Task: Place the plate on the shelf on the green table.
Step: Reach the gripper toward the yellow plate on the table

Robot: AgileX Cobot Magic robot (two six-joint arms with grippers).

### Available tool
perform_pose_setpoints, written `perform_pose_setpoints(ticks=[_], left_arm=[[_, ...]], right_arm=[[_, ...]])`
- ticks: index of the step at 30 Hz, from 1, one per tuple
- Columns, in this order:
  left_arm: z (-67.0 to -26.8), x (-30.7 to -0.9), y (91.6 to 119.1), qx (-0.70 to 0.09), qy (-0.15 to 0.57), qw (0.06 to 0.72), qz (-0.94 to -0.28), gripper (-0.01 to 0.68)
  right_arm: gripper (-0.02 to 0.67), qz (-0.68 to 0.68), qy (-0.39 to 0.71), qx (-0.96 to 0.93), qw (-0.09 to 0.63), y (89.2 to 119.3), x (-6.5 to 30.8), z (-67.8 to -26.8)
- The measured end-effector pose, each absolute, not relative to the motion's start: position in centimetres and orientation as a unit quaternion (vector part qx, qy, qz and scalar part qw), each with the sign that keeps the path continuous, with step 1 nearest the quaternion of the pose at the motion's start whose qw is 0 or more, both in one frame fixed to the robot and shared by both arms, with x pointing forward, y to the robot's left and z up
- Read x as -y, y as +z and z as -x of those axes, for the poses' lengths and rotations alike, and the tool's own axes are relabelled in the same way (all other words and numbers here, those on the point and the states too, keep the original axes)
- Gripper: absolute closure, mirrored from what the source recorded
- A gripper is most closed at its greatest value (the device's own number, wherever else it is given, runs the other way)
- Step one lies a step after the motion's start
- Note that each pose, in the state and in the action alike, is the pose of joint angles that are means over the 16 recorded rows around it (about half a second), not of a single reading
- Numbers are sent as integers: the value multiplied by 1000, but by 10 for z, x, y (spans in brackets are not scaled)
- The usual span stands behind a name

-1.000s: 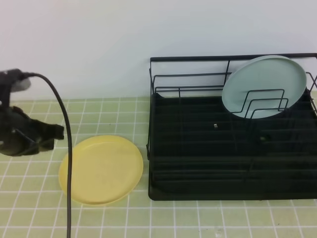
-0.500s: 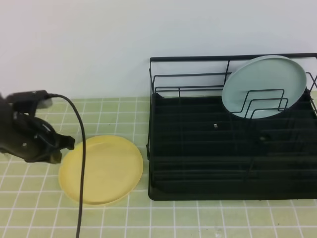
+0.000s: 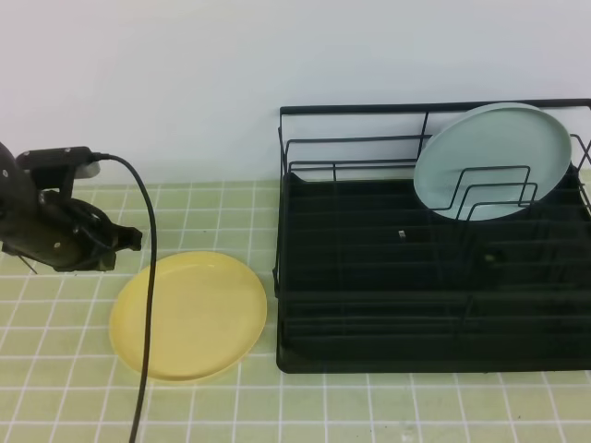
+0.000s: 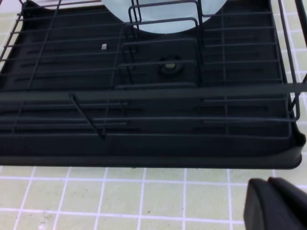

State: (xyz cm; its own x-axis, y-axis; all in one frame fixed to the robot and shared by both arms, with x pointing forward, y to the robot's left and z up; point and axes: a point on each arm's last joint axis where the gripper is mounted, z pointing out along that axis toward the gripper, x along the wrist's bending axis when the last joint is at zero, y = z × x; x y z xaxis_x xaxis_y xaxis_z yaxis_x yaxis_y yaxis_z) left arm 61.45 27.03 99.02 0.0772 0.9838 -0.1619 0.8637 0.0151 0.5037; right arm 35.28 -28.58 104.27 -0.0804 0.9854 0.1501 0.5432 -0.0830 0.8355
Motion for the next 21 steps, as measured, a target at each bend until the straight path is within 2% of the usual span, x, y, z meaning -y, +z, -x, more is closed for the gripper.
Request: perform_pose_setpoints(ticks=[3, 6, 16, 21], left_arm=[[-617, -271, 990, -667, 131, 252, -689, 663], [-618, -272, 990, -664, 136, 253, -690, 626], [-616, -273, 983, -659, 120, 231, -706, 363], [-614, -274, 973, -660, 95, 208, -715, 280]], right_arm=[[652, -619, 399, -617, 277, 1043, 286, -353], [652, -619, 400, -617, 276, 1043, 286, -353], [652, -622, 404, -613, 272, 1043, 285, -353], [652, -622, 406, -612, 270, 1043, 285, -353]])
